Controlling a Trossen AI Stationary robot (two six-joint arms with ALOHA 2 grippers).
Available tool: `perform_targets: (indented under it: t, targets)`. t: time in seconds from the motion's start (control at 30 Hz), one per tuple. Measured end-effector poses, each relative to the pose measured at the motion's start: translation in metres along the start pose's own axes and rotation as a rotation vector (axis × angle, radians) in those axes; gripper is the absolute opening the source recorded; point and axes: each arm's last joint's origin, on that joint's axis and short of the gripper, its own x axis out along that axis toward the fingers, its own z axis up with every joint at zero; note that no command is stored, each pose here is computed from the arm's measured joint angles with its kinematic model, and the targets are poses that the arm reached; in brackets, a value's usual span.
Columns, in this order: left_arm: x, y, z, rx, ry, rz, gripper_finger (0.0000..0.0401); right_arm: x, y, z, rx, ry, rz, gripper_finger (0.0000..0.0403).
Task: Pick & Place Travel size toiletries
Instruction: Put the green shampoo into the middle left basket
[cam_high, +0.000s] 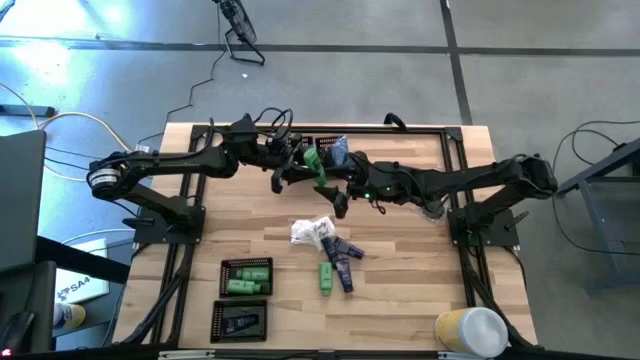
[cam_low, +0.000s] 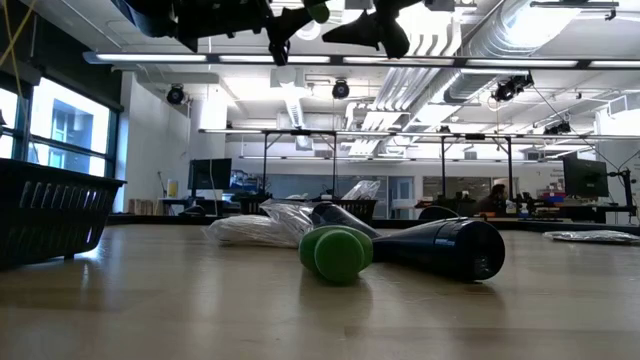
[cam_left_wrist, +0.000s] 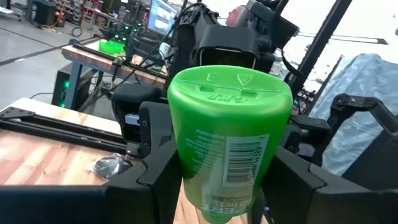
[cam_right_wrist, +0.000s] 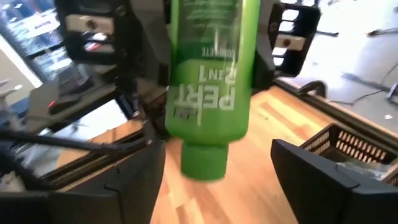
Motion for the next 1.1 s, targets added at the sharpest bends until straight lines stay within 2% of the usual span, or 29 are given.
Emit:
perform_targets:
  t: [0.13,0.5,0.6,0.8,1.0,1.1]
  targets:
    - [-0.002,-0.002,0.002,-0.004,0.003,-0.015,0.018,-0.009,0.0,0.004,-0.004,0.03,0.022,0.0294]
    - [-0.01,-0.01,0.011,-0.013,0.0,-0.055,0.018,-0.038,-0.004,0.016,0.004,0.08,0.008,0.029]
    - [-0.013,-0.014,0.01,-0.067,0.044,-0.068,0.018,-0.04,-0.004,0.018,0.005,0.075,0.011,0.029]
    - [-0.026,-0.023,0.004,-0.257,0.199,-0.077,0.018,-0.041,-0.005,0.017,0.001,0.089,0.003,0.029]
    - [-0.039,-0.039,-0.004,-0.368,0.353,-0.122,0.018,-0.04,-0.011,0.017,-0.008,0.107,-0.023,0.029]
    - [-0.046,-0.048,-0.009,-0.42,0.43,-0.109,0.018,-0.039,-0.015,0.018,-0.007,0.107,-0.036,0.029]
